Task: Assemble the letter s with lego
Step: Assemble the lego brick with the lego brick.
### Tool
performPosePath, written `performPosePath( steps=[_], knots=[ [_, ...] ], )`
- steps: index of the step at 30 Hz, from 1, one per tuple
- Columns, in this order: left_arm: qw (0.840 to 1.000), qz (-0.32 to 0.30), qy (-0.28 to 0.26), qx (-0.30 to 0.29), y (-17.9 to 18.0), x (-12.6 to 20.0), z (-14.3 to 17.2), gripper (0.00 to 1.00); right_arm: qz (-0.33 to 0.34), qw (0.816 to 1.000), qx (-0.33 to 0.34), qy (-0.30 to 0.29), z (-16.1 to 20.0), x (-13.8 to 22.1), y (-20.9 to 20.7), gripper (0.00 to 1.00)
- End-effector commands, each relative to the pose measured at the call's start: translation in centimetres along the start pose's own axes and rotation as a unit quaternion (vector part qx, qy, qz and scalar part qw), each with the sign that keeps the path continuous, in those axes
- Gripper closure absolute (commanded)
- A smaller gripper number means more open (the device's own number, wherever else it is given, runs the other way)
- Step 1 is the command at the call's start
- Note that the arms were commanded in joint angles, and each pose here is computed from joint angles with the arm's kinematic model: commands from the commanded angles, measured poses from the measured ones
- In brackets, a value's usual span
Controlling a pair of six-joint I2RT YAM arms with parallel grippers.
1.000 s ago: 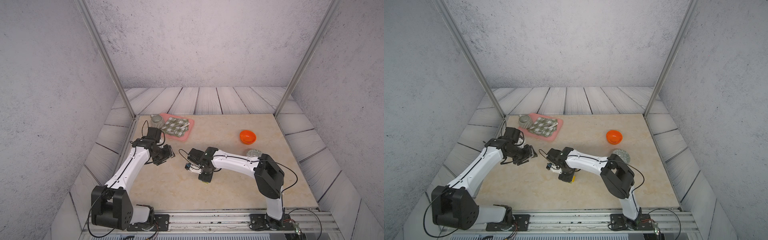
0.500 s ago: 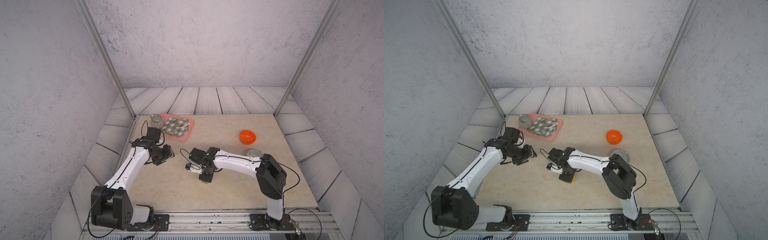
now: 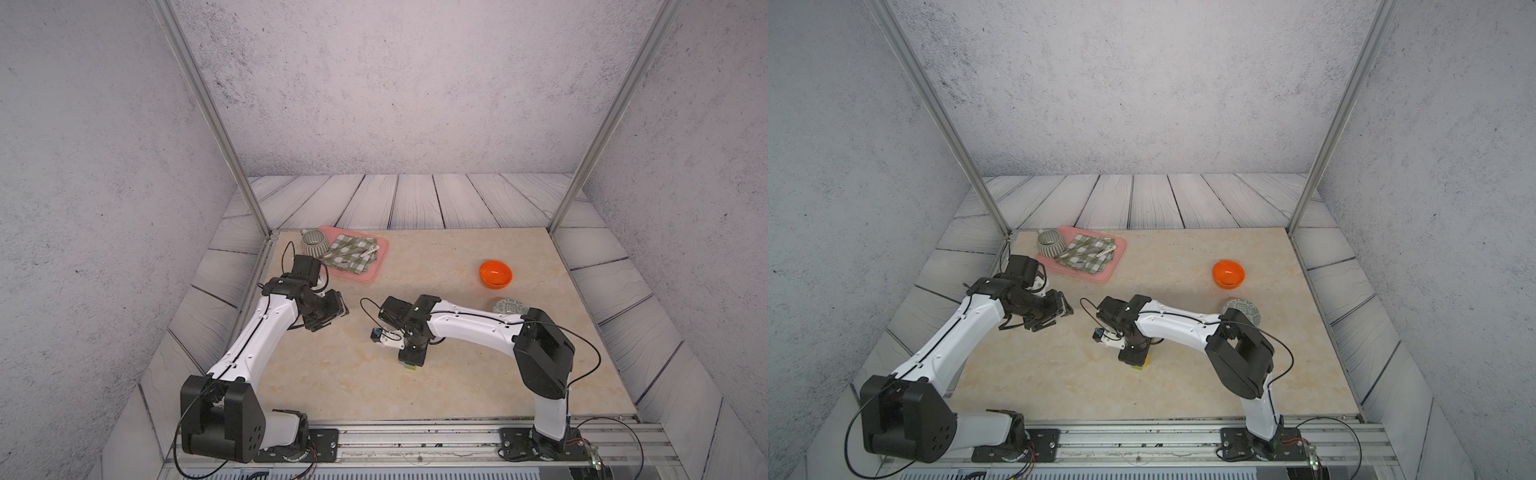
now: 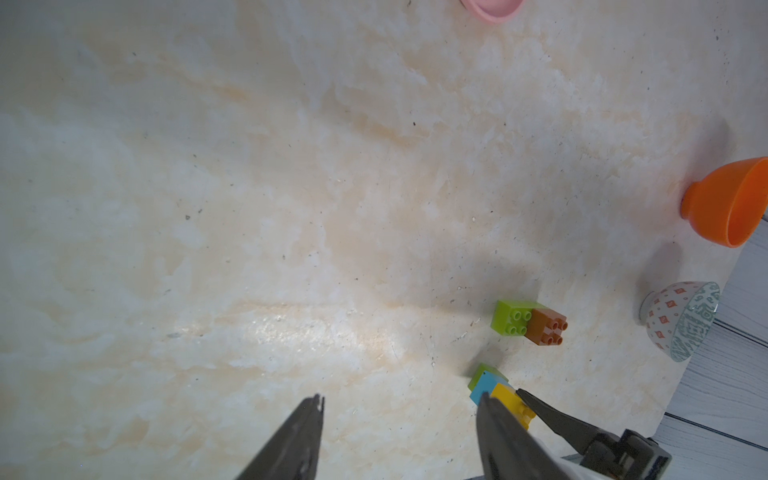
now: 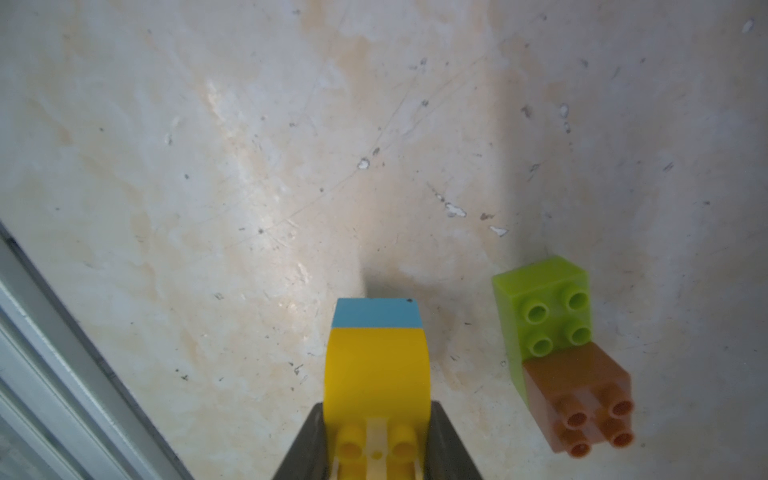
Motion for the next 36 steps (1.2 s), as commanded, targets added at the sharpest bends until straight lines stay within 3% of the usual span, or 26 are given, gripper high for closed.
performPosePath(
  steps=[1,10,16,24,36],
  knots=[
    [1.000,0.001,-0.011,-0.005,-0.1,1.0,-0.2,0.36,-0.034,0.999,0.004,0.024,1.1,-0.2,1.3,0.75],
    [1.000,0.000,-0.010,-0.002,0.1,0.9,-0.1,0.36,-0.029,0.999,-0.007,0.015,1.2,-0.4,1.1,0.52],
    [1.000,-0.001,-0.010,-0.001,0.2,0.9,0.0,0.36,-0.022,1.000,-0.013,0.010,1.1,-0.6,0.8,0.43],
    [1.000,0.000,-0.009,0.000,0.2,0.8,0.0,0.36,-0.017,0.999,-0.029,0.011,1.3,-1.8,0.5,0.43],
    [1.000,0.000,-0.010,0.000,0.2,0.8,-0.1,0.36,-0.030,0.999,-0.040,0.010,1.2,-3.3,0.1,0.54]
  ],
)
Point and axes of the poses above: each gripper's point midway between its finger pads, its own x axis back along the fingers, its own y axis along the line the jaws close on, z = x × y, the point moved 3 cm from there along x, back along the fingers, and after that the axes turned 2 degrees about -x, right-handed, at the moved point
